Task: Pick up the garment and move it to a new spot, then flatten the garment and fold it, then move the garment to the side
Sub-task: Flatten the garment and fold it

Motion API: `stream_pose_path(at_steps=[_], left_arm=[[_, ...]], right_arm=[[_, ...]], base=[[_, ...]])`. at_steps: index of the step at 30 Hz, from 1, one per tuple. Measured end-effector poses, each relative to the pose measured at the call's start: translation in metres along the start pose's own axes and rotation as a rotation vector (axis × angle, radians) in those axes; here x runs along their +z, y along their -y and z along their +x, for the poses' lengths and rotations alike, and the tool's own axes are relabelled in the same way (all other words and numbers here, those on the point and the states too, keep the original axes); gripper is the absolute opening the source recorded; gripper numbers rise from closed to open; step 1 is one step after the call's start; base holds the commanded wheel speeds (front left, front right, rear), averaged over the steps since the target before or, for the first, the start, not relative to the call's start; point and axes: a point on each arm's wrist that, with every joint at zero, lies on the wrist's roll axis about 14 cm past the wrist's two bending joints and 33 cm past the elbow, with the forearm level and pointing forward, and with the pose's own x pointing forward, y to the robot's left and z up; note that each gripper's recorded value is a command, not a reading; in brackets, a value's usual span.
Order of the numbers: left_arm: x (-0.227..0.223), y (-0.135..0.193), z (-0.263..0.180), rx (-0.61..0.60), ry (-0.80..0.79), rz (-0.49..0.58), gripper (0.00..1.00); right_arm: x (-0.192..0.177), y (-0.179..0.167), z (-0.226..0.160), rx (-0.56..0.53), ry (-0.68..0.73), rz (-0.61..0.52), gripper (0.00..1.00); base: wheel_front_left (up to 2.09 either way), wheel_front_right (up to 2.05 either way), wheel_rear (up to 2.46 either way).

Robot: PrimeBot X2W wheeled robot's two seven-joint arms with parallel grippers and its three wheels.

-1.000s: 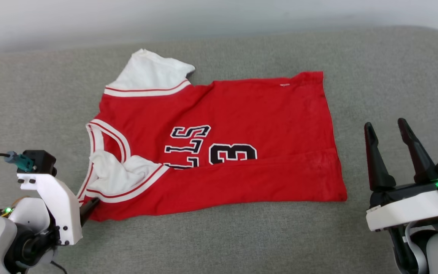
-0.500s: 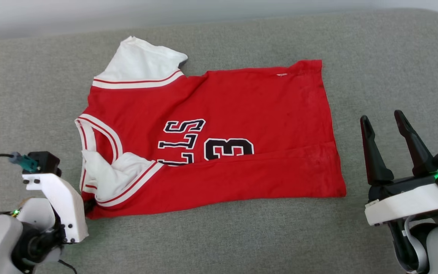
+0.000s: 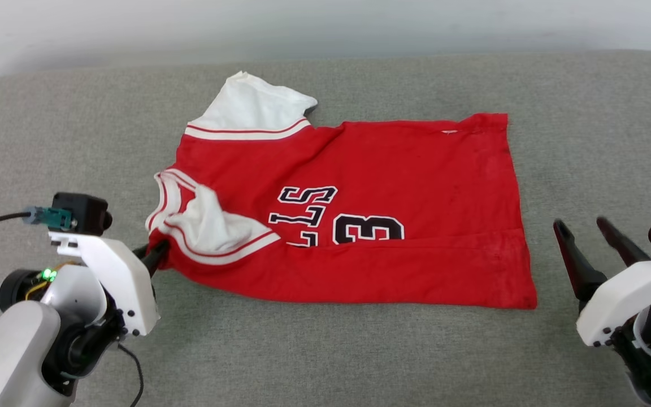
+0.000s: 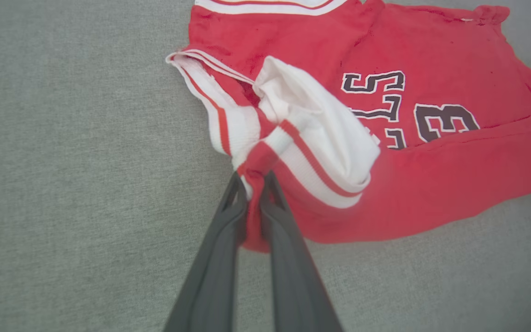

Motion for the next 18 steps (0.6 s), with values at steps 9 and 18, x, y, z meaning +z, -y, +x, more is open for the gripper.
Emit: stream_pose_path(at_steps=[9,18], left_arm=[[0.014,0.008,0.007,-0.017,0.048,0.041,0.00],[0.005,0.001,0.013,-0.001,0.029,0.021,0.00]], right_arm=[[-0.100,-0.009,0.013,0.070,-0.612,0.038,1.00],[-0.118,-0.027,0.030,0.126,-0.714,0.032,0.00]], base=[[0.00,0.00,0.00],[0.00,0.00,0.00]])
